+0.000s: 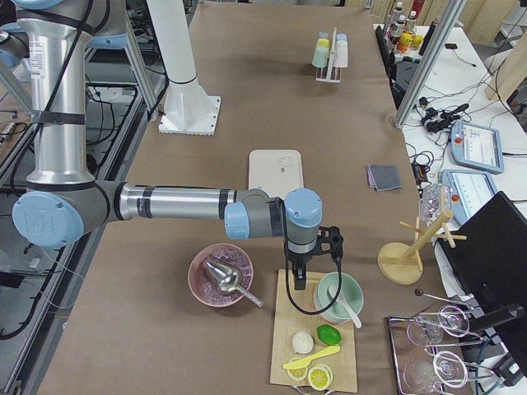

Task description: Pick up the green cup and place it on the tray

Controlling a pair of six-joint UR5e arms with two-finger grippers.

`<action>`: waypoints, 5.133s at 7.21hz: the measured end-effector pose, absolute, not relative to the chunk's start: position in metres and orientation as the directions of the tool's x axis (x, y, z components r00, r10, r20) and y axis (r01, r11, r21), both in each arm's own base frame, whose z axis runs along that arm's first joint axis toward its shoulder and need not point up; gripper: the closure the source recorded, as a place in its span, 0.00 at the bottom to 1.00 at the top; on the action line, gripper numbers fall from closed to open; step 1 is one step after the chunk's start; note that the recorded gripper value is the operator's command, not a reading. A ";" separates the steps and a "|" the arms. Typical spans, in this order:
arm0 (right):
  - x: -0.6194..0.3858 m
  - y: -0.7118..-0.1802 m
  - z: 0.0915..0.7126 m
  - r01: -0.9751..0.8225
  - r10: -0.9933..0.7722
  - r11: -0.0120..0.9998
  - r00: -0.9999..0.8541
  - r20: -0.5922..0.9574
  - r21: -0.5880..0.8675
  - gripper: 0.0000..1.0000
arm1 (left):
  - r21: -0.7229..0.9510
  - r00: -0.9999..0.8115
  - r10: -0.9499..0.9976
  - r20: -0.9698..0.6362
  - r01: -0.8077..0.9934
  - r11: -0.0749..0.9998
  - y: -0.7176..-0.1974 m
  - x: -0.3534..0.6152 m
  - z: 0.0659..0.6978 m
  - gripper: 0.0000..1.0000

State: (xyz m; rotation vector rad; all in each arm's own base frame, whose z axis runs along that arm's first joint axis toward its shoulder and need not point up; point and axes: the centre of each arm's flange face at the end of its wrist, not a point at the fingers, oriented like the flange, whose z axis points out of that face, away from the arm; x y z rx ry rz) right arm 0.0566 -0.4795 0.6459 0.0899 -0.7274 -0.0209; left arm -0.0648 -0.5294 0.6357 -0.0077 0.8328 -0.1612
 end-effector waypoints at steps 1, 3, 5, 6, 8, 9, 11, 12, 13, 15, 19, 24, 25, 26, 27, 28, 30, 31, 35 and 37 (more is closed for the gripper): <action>0.057 -0.480 0.643 -0.015 -0.054 0.995 0.746 0.664 0.098 0.00 | -0.067 0.661 -0.144 -0.737 0.141 0.988 -0.530 -0.065 0.633 0.01; 0.056 -0.483 0.638 -0.016 -0.061 0.994 0.741 0.668 0.109 0.00 | -0.081 0.662 -0.158 -0.732 0.145 0.986 -0.531 -0.065 0.623 0.02; 0.056 -0.483 0.632 -0.016 -0.071 0.992 0.736 0.673 0.122 0.00 | -0.109 0.665 -0.179 -0.725 0.147 0.983 -0.528 -0.064 0.588 0.01; 0.055 -0.483 0.628 -0.016 -0.075 0.992 0.733 0.676 0.128 0.00 | -0.123 0.674 -0.204 -0.710 0.166 0.978 -0.527 -0.063 0.557 0.01; 0.051 -0.485 0.618 -0.014 -0.089 0.990 0.718 0.690 0.142 0.00 | -0.154 0.685 -0.271 -0.676 0.228 0.961 -0.523 -0.031 0.482 0.01; 0.046 -0.489 0.610 -0.019 -0.086 0.990 0.704 0.704 0.140 0.00 | -0.175 0.678 -0.297 -0.673 0.244 0.954 -0.520 0.001 0.449 0.01; 0.011 -0.499 0.579 -0.035 -0.058 0.993 0.676 0.735 0.110 0.00 | -0.223 0.661 -0.351 -0.663 0.274 0.936 -0.526 0.094 0.377 0.01; -0.018 -0.504 0.556 -0.039 -0.040 0.995 0.665 0.746 0.089 0.00 | -0.209 0.672 -0.358 -0.648 0.295 0.932 -0.527 0.143 0.341 0.01; -0.051 -0.508 0.534 -0.039 -0.021 0.997 0.652 0.758 0.062 0.00 | -0.174 0.681 -0.335 -0.651 0.296 0.939 -0.524 0.188 0.307 0.01; -0.117 -0.507 0.516 0.012 -0.037 0.999 0.638 0.769 0.038 0.01 | -0.063 0.699 -0.198 -0.687 0.213 0.975 -0.511 0.254 0.255 0.01; -0.202 -0.499 0.559 0.025 -0.021 1.000 0.607 0.794 0.007 0.07 | 0.469 0.762 0.448 -0.467 -0.216 0.857 -0.464 0.335 0.216 0.01; -0.244 -0.483 0.566 0.031 -0.019 1.000 0.580 0.814 0.001 0.17 | 0.371 0.216 0.760 0.613 -0.928 -0.035 -0.437 0.415 0.246 0.01; -0.249 -0.479 0.567 0.042 -0.024 0.999 0.581 0.813 -0.001 0.17 | 0.179 0.051 0.683 0.729 -0.977 -0.119 -0.441 0.414 0.252 0.01; -0.252 -0.476 0.569 0.050 -0.027 0.999 0.584 0.811 -0.002 0.17 | -0.021 -0.111 0.611 0.784 -0.988 -0.154 -0.444 0.414 0.266 0.01; -0.254 -0.473 0.571 0.054 -0.029 0.999 0.585 0.811 -0.003 0.17 | -0.194 -0.250 0.558 0.792 -0.968 -0.158 -0.443 0.416 0.289 0.01; -0.253 -0.470 0.574 0.056 -0.033 0.998 0.583 0.811 0.000 0.21 | -0.323 -0.345 0.523 0.780 -0.937 -0.136 -0.443 0.420 0.316 0.01; -0.248 -0.461 0.584 0.059 -0.035 0.998 0.581 0.813 0.001 0.30 | -0.448 -0.444 0.476 0.759 -0.887 -0.112 -0.433 0.438 0.345 0.01; -0.246 -0.458 0.587 0.059 -0.036 0.998 0.580 0.814 0.002 0.34 | -0.471 -0.469 0.463 0.752 -0.874 -0.121 -0.425 0.449 0.350 0.01; -0.246 -0.457 0.587 0.060 -0.047 0.998 0.570 0.821 0.015 0.40 | -0.586 -0.565 0.420 0.710 -0.805 -0.093 -0.417 0.475 0.381 0.01; -0.250 -0.458 0.586 0.063 -0.050 0.998 0.570 0.820 0.017 0.40 | -0.630 -0.601 0.425 0.677 -0.771 -0.086 -0.422 0.486 0.405 0.01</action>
